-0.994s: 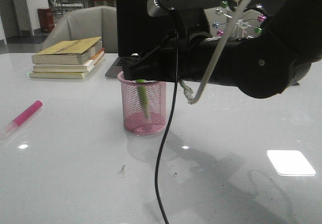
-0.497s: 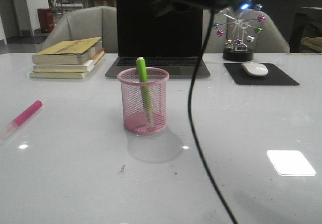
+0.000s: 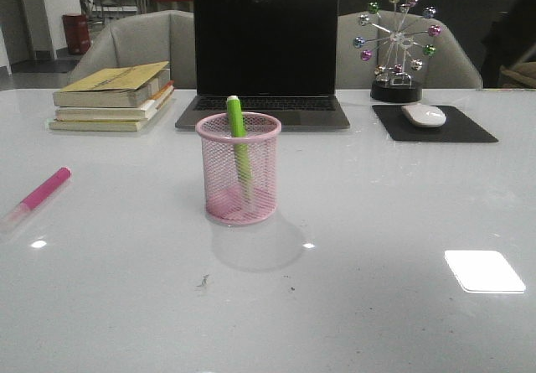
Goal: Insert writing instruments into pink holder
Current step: 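Withdraw the right gripper away from the holder, then lower the left gripper around the pink marker and close it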
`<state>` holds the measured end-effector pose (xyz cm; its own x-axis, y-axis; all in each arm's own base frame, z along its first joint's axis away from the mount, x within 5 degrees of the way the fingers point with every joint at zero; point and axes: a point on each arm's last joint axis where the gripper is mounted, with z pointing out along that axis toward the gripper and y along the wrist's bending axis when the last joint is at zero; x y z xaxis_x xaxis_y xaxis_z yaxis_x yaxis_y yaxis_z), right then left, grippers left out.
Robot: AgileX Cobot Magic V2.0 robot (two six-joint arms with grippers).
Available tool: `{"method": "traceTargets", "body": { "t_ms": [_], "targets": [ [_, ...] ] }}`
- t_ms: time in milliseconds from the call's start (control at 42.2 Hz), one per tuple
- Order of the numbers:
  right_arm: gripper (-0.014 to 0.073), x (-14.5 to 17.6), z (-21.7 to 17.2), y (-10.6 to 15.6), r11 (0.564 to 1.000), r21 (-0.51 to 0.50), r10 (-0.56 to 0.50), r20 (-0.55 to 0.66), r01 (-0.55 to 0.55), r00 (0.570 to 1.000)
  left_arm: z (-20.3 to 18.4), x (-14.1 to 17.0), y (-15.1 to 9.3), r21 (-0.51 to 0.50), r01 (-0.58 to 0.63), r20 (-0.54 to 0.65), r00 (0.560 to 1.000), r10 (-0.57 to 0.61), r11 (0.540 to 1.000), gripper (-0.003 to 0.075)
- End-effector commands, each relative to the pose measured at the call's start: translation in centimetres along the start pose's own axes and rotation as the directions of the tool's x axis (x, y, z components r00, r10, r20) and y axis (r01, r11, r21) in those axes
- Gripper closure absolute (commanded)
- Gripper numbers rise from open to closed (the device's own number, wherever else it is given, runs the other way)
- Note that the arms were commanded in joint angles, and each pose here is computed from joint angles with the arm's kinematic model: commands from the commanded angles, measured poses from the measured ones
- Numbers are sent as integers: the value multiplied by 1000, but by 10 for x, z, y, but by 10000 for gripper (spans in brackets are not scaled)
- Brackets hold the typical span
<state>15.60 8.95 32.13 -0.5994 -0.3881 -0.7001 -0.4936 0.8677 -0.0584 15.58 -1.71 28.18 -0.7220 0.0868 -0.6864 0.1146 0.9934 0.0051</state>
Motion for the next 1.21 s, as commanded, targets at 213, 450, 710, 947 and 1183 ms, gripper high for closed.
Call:
{"method": "traceTargets", "body": {
  "t_ms": [213,450,710,947,1183],
  "targets": [
    [160,21,-29,-2,1000,7,-1,148,0,989,41,-53,-1,8,9,-78,997,-9,1000,97],
    [160,21,-30,-3,1000,8,-1,153,-1,988,99,-84,-2,10,15,-202,979,-13,1000,98],
    [160,21,-30,-3,1000,8,-1,153,-1,988,164,-111,-2,10,16,-271,963,-13,1000,132],
    [160,21,-30,-3,1000,8,-1,153,-1,988,209,-131,-2,9,16,-293,956,-13,1000,223],
    [160,21,-30,-3,1000,8,-1,153,-1,988,237,-139,0,-7,-22,-355,935,18,1000,290]
  ]
}}
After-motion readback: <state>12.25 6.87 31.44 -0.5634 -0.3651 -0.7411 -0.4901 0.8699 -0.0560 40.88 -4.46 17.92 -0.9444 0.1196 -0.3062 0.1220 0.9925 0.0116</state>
